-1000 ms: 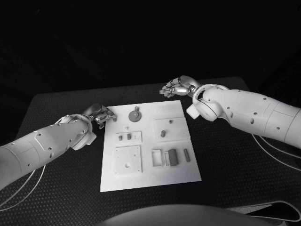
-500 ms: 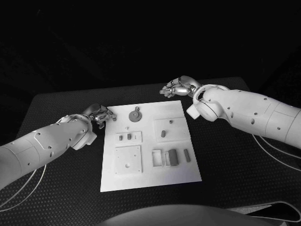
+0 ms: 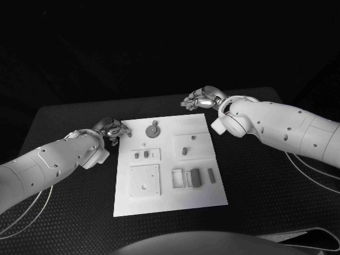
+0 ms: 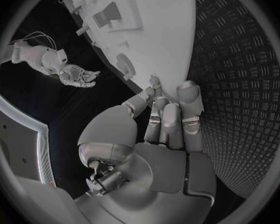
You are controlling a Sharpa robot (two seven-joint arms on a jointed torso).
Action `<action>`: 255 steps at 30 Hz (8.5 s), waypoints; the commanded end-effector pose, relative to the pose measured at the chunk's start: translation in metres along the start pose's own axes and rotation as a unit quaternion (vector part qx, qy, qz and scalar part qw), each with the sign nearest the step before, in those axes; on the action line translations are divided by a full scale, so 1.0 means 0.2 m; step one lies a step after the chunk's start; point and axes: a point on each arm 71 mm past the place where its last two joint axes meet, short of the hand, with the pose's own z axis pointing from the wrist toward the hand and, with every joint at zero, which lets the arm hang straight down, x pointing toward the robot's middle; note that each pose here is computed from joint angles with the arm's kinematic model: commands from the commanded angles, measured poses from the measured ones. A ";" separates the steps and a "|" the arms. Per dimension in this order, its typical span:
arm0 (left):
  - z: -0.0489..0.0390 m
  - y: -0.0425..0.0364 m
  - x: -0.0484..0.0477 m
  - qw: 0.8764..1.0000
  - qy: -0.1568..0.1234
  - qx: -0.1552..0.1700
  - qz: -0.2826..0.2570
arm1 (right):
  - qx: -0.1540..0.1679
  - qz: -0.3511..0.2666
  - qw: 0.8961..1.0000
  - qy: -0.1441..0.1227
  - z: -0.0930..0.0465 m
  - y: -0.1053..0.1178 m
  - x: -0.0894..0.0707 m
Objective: Assemble the parts on the task board
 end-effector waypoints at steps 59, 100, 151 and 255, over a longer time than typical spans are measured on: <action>-0.129 0.000 0.091 0.998 0.066 -0.019 -0.008 | -0.004 -0.001 1.000 0.002 -0.01 0.00 -0.01; -0.088 -0.012 0.112 0.994 0.064 -0.090 0.007 | -0.003 -0.001 1.000 0.003 -0.01 0.00 -0.01; -0.099 0.035 0.108 0.988 0.086 -0.129 -0.003 | -0.003 -0.001 1.000 0.002 -0.01 -0.01 -0.01; -0.211 -0.220 -0.335 0.986 0.034 0.068 -0.151 | -0.007 -0.008 1.000 0.003 -0.01 -0.11 0.06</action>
